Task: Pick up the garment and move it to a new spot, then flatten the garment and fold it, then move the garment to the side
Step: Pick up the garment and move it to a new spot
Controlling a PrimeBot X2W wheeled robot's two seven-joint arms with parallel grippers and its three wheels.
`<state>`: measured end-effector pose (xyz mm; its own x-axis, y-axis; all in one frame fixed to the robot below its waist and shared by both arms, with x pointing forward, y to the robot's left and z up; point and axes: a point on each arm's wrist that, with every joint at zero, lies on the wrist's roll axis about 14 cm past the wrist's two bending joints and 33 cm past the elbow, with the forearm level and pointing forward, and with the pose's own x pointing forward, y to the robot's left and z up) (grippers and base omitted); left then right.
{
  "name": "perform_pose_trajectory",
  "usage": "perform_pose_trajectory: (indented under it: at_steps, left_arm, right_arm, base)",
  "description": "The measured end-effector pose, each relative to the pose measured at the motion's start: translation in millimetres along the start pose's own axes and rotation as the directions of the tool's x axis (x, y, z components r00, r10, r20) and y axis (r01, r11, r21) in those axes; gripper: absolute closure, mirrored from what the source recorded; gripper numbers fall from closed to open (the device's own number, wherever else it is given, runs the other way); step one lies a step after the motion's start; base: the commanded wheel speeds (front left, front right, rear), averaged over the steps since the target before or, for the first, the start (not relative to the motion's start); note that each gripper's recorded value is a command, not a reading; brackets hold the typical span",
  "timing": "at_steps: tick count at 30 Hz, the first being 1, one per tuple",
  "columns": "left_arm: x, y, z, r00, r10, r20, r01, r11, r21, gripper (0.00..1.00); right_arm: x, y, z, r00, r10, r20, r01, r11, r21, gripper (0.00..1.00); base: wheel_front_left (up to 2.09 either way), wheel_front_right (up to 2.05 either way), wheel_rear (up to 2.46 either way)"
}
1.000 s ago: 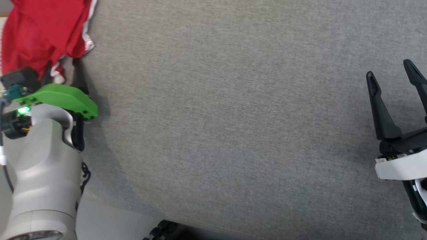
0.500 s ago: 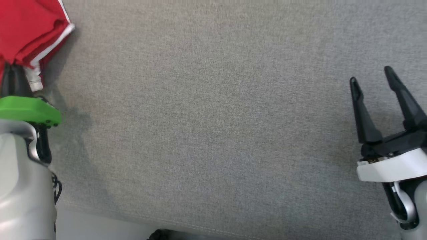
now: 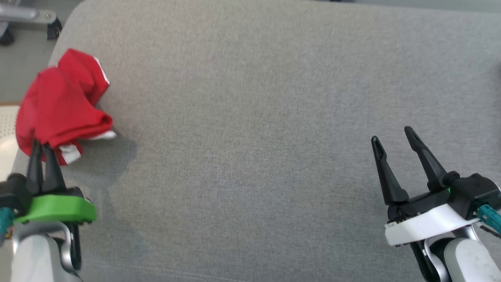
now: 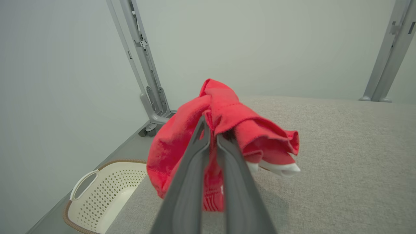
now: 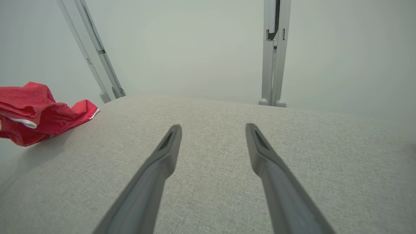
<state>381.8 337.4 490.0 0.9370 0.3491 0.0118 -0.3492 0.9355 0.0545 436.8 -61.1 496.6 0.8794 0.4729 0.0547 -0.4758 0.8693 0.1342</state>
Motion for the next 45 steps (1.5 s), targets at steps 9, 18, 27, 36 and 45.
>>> perform_pose_trajectory:
  at_steps: [9, 18, 27, 36, 45]
  left_arm:
    - [-38, -74, 18, 0.98, -0.194, 0.042, 0.198, 0.976, -0.092, 1.0]
    - [-43, -233, 51, 0.791, -0.599, 0.127, 0.611, 0.784, -0.107, 1.0]
    - [-94, -392, 68, 0.391, -0.903, 0.179, 0.92, 0.388, -0.052, 1.0]
    - [-130, -459, 14, 0.167, -0.98, 0.107, 0.974, 0.147, -0.17, 0.93]
    - [-124, -460, 20, 0.227, -0.959, 0.169, 0.961, 0.192, -0.2, 0.0]
  right_arm:
    - [-37, 2, 44, 0.995, -0.048, 0.088, 0.052, 0.998, -0.04, 0.0]
    - [-62, -27, 70, 0.97, -0.168, 0.176, 0.18, 0.982, -0.053, 0.0]
    - [-96, -78, 55, 0.912, -0.374, 0.167, 0.381, 0.925, -0.008, 0.0]
    - [-113, -116, 18, 0.86, -0.505, 0.069, 0.507, 0.862, -0.011, 0.0]
    - [-121, -127, 8, 0.851, -0.524, 0.033, 0.525, 0.85, -0.056, 0.0]
  base:
    - [0.0, 0.0, 0.0]
    - [0.0, 0.0, 0.0]
    - [0.0, 0.0, 0.0]
    - [0.0, 0.0, 0.0]
    - [0.0, 0.0, 0.0]
